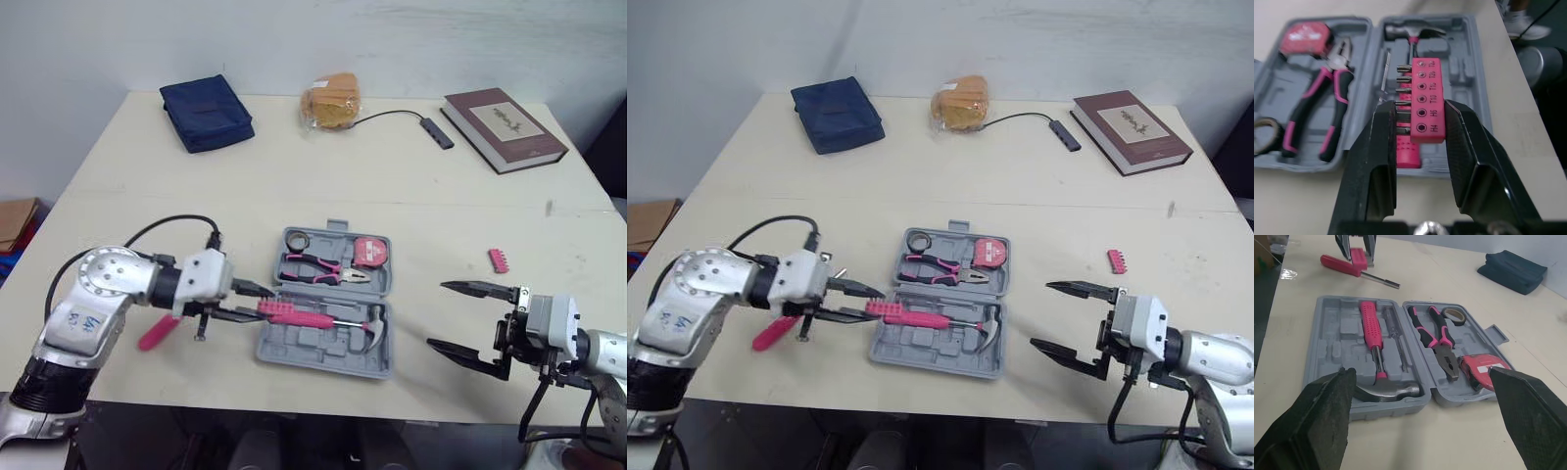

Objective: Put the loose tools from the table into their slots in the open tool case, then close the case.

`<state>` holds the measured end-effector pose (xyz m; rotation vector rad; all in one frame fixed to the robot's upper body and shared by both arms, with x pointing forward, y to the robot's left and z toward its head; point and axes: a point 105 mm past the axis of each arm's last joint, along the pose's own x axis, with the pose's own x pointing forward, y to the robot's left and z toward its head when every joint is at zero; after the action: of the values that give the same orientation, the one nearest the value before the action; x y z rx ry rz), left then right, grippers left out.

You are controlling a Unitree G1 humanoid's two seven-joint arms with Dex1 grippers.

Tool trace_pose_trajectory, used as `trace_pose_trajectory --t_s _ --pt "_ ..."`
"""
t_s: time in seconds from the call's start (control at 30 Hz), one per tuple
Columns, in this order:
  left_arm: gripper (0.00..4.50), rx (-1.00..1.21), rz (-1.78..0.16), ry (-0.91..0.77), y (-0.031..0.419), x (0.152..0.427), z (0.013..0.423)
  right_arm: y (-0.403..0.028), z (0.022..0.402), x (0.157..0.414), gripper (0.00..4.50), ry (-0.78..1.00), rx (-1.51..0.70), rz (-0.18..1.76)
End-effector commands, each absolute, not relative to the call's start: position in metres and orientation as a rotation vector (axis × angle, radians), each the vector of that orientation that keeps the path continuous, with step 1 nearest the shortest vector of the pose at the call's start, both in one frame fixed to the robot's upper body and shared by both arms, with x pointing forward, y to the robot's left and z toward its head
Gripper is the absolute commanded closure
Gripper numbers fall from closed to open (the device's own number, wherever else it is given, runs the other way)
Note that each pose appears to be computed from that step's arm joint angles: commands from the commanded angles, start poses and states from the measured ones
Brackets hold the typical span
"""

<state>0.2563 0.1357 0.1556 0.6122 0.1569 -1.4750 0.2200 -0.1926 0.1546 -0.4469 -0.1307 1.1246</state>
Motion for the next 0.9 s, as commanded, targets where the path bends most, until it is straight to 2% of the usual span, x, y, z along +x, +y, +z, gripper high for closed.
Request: trace_pose_trajectory --t_s 0.03,0.37,0.9 --pt "3.82 0.634 -1.443 0.232 0.133 0.252 0.151 -0.185 0.162 0.218 0.00 -0.172 -0.456 1.144" --pt "3.82 0.743 -1.386 0.411 0.133 0.247 0.123 -0.175 0.160 0.221 0.00 -0.174 -0.451 1.150" --pt "3.82 0.805 -1.317 0.431 0.121 0.265 0.115 -0.171 0.162 0.222 0.00 -0.185 -0.457 1.135"
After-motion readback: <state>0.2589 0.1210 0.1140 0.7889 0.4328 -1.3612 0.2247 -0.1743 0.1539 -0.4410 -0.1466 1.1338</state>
